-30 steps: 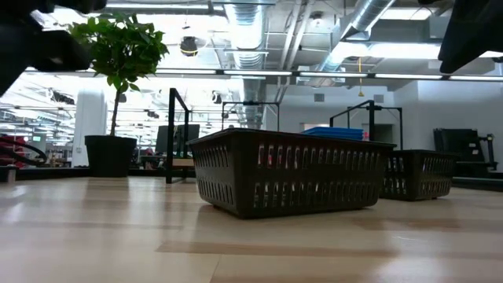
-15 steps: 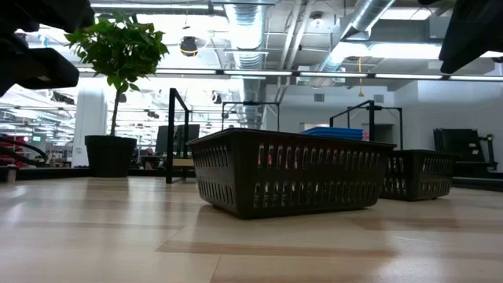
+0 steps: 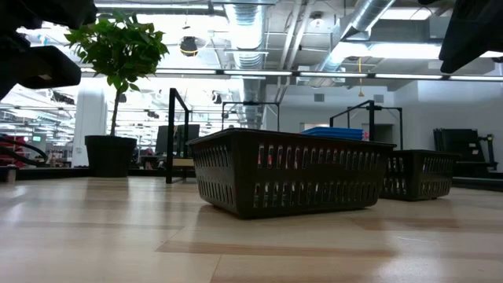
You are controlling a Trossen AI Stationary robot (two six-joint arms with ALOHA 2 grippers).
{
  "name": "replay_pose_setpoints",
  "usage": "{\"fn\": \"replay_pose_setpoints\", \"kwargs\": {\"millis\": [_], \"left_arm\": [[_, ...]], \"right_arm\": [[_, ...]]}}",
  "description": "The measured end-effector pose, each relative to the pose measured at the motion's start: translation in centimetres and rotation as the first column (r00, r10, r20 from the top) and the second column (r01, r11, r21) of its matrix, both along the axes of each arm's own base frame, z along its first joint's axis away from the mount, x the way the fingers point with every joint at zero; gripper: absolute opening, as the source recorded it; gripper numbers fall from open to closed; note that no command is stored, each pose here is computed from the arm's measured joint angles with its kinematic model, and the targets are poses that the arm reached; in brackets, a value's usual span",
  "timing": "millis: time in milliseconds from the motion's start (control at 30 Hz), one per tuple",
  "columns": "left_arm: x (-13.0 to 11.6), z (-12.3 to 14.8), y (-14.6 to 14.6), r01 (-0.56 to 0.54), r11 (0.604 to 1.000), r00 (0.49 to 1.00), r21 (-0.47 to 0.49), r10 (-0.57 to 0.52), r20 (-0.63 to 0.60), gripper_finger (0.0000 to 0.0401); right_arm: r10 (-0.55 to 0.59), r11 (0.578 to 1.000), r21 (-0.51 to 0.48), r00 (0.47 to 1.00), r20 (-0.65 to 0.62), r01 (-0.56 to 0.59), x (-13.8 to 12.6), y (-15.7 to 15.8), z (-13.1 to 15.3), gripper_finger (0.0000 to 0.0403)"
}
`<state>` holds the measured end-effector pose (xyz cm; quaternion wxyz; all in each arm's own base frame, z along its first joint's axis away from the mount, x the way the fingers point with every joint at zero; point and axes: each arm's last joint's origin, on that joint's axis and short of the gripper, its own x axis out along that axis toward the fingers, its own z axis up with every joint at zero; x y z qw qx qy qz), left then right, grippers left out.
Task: Stack baskets on shelf by color
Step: Stack the left red bin on the top of the red bin on the shelf
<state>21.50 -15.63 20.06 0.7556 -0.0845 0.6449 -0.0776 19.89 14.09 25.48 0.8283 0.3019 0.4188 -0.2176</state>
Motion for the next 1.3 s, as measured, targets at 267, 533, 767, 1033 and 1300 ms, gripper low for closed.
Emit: {"fn": "replay_pose_setpoints", "kwargs": {"millis": [267,533,767,1033,1300], "left_arm": [[-0.4,0.0,-0.6,0.01,1.0,1.0,-0.001,-0.01,0.001,0.0168],[-0.9,-0.2,-1.1,0.025,0.999,0.999,0.03,-0.026,0.026,0.0168],[-1.5,-2.0,-0.7,-0.02,1.0,1.0,0.014,0.02,-0.009,0.0168],[-1.4,-2.2,-0.3,0.006,1.0,1.0,0.026,-0.005,-0.003,0.0124],[-1.5,-3.1,0.7,-0.042,0.998,0.998,0.037,0.044,-0.051,0.0009]], "right_arm": [[0.006,1.0,-0.004,1.0,-0.001,-0.006,0.0,0.0,0.0,0.0122],[0.01,1.0,-0.007,1.0,-0.002,-0.01,0.0,0.0,0.0,0.0122],[0.021,1.0,-0.014,1.0,-0.003,-0.021,0.0,0.0,0.0,0.0122],[0.021,1.0,-0.012,1.0,-0.001,-0.021,0.0,0.0,0.0,0.0122],[0.015,1.0,-0.005,1.0,0.004,-0.015,0.1,0.0,0.0,0.0122]]}}
